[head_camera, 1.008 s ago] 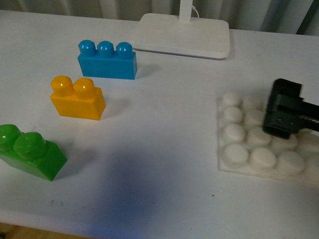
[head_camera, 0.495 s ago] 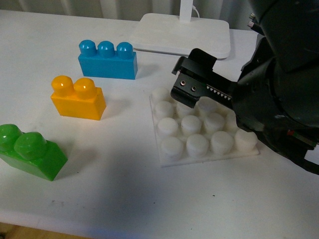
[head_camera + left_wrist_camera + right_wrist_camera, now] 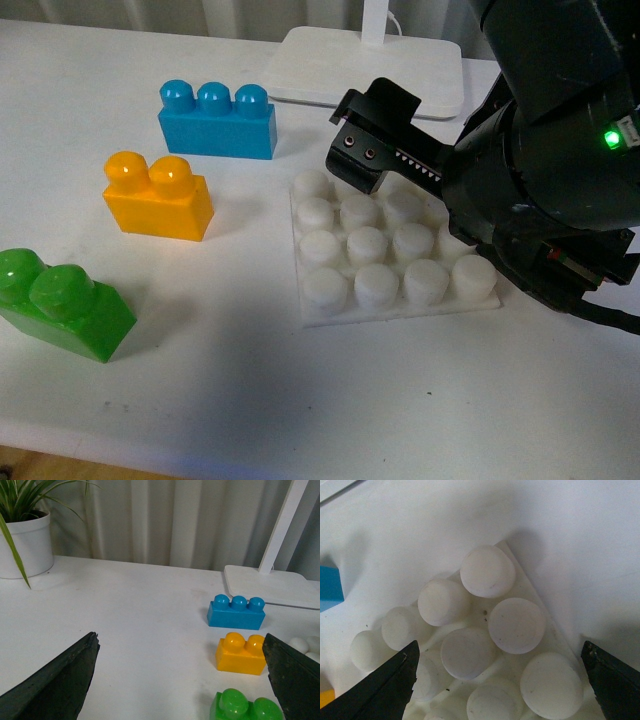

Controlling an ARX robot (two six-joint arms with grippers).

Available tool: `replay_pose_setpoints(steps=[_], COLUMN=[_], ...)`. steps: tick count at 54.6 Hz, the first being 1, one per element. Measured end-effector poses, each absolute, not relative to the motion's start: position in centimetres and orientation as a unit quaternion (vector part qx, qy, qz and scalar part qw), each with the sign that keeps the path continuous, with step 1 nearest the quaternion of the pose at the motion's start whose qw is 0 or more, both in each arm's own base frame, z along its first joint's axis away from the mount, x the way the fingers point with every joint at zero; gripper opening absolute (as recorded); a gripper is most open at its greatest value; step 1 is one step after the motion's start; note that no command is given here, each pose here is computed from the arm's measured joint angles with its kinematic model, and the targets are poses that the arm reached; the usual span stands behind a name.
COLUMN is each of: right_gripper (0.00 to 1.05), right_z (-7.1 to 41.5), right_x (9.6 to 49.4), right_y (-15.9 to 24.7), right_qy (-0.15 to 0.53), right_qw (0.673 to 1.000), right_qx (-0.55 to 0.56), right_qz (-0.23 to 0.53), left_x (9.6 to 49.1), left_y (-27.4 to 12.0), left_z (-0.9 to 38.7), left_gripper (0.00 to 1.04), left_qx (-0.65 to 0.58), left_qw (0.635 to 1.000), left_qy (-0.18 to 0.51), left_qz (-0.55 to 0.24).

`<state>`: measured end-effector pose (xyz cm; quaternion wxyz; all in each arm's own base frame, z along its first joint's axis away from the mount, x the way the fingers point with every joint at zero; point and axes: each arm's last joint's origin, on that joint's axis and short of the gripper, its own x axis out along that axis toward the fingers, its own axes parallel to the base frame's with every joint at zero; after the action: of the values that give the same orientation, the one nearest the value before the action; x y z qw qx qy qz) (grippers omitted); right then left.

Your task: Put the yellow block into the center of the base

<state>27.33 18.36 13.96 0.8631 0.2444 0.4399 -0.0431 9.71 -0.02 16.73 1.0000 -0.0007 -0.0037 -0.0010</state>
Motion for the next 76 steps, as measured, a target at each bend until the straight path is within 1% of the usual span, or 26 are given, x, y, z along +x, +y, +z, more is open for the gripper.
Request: replay_pose_setpoints(steps=[5, 9, 15, 18, 23, 27, 32, 38, 51, 53, 58, 62, 70, 74, 75, 76], right_gripper=[0.96, 0.96, 0.96, 0.96, 0.96, 0.96, 0.96, 0.96, 0.96, 0.96, 0.96, 0.96, 0.96, 0.96, 0.96, 0.91], right_z=[13.9, 13.9, 14.3, 14.9, 15.8, 16.8, 18.1, 19.8, 22.0, 22.3, 22.8, 22.7, 22.0, 22.1, 22.1, 22.1], right_x=[27.3, 27.2, 27.0, 26.8, 26.4, 25.9, 25.0, 23.5, 19.5, 18.5, 16.2, 14.9, 12.8, 12.7, 12.7, 12.6], right_y=[18.1, 17.4, 15.9, 14.6, 13.3, 12.0, 10.8, 9.2, 5.7, 5.0, 3.5, 2.7, 1.1, 1.0, 1.0, 0.7], right_qy=[0.429, 0.427, 0.419, 0.405, 0.392, 0.366, 0.335, 0.282, 0.177, 0.150, 0.110, 0.094, 0.057, 0.051, 0.050, 0.033], right_qw=[0.874, 0.878, 0.883, 0.891, 0.897, 0.908, 0.917, 0.934, 0.968, 0.974, 0.981, 0.985, 0.990, 0.990, 0.991, 0.993], right_qx=[0.225, 0.214, 0.211, 0.203, 0.204, 0.199, 0.197, 0.183, 0.133, 0.119, 0.110, 0.109, 0.122, 0.124, 0.121, 0.108], right_qz=[-0.045, -0.029, -0.005, 0.003, 0.028, 0.047, 0.087, 0.124, 0.121, 0.119, 0.111, 0.096, 0.040, 0.038, 0.037, 0.029], left_x=[9.7, 9.7, 9.7, 9.7, 9.7, 9.7, 9.7, 9.7, 9.7, 9.7, 9.7, 9.7, 9.7, 9.7, 9.7, 9.7], left_y=[0.0, 0.0, 0.0, 0.0, 0.0, 0.0, 0.0, 0.0, 0.0, 0.0, 0.0, 0.0, 0.0, 0.0, 0.0, 0.0], left_z=[16.7, 16.7, 16.7, 16.7, 16.7, 16.7, 16.7, 16.7, 16.7, 16.7, 16.7, 16.7, 16.7, 16.7, 16.7, 16.7], left_gripper=[0.98, 0.98, 0.98, 0.98, 0.98, 0.98, 0.98, 0.98, 0.98, 0.98, 0.98, 0.98, 0.98, 0.98, 0.98, 0.98], left_qx=[-0.001, -0.001, -0.001, -0.001, -0.001, -0.001, -0.001, -0.001, -0.001, -0.001, -0.001, -0.001, -0.001, -0.001, -0.001, -0.001], left_qw=[1.000, 1.000, 1.000, 1.000, 1.000, 1.000, 1.000, 1.000, 1.000, 1.000, 1.000, 1.000, 1.000, 1.000, 1.000, 1.000], left_qy=[-0.004, -0.004, -0.004, -0.004, -0.004, -0.004, -0.004, -0.004, -0.004, -0.004, -0.004, -0.004, -0.004, -0.004, -0.004, -0.004], left_qz=[-0.001, -0.001, -0.001, -0.001, -0.001, -0.001, -0.001, -0.001, -0.001, -0.001, -0.001, -0.001, -0.001, -0.001, -0.001, -0.001])
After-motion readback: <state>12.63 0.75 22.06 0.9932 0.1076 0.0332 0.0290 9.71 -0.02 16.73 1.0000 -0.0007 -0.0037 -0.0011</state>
